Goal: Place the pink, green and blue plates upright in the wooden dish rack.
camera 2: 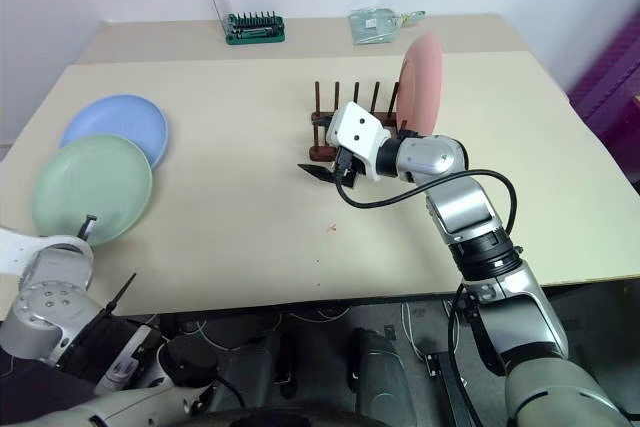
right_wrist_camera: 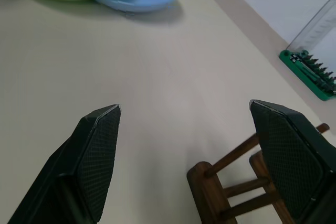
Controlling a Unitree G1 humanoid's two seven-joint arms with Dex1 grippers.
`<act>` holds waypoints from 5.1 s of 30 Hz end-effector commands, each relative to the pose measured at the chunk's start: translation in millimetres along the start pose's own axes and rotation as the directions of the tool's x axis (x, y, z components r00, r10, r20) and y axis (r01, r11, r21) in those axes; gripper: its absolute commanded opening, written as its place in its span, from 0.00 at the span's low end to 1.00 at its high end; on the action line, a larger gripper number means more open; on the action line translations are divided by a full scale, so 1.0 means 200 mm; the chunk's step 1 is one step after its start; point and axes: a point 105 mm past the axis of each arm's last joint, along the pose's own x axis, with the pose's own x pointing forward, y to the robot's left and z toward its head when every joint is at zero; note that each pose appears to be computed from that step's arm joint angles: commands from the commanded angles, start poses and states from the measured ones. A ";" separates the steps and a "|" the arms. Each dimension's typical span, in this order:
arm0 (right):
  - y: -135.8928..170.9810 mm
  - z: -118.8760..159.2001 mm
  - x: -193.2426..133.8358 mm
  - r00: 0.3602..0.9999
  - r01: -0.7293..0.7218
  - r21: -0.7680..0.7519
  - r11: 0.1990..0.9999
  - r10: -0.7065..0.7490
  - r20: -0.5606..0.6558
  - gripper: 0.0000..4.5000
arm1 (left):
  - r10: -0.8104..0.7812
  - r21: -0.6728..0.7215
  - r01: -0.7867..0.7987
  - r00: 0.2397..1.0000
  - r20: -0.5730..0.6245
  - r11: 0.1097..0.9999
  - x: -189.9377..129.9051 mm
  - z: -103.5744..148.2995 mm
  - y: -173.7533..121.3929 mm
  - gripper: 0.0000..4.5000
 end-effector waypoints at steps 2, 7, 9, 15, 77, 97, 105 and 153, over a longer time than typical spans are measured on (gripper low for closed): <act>-0.02 0.13 -0.04 0.995 0.003 -0.004 1.000 -0.003 0.096 0.89 | -0.264 0.105 0.246 0.937 0.228 0.964 -0.11 0.20 -0.27 0.01; -0.02 0.22 -0.02 0.990 0.002 -0.098 0.995 0.012 0.140 0.95 | -0.577 0.336 0.482 0.759 0.301 0.809 -0.32 0.27 -0.63 0.00; -0.02 0.25 0.02 0.991 0.027 -0.226 0.974 0.004 0.132 0.95 | -0.678 0.415 0.557 0.692 0.248 0.720 -0.40 0.23 -0.79 0.00; -0.05 0.25 0.13 0.991 0.120 -0.458 0.881 -0.076 0.113 0.95 | -0.841 0.475 0.714 0.527 0.119 0.515 -0.64 0.08 -1.13 0.00; -0.47 0.26 -0.27 0.816 0.298 0.792 0.533 -0.573 0.078 0.00 | -0.711 0.236 0.846 -0.215 -0.670 -0.478 -0.93 -0.67 -0.78 0.67; -0.52 0.22 -0.21 0.809 0.467 0.625 0.625 -0.587 -0.018 0.77 | -0.709 0.251 0.845 -0.195 -0.677 -0.472 -0.94 -0.70 -0.76 0.68; -0.58 0.42 -0.27 0.776 0.604 0.146 0.784 -0.620 0.115 0.77 | -0.834 0.343 0.889 -0.075 -0.547 -0.305 -0.82 -0.60 -0.90 0.77; -0.01 0.36 0.17 0.983 0.163 -0.608 0.777 -0.075 0.168 0.99 | -0.819 0.276 0.790 0.573 -0.015 0.547 -0.45 0.05 -1.17 0.00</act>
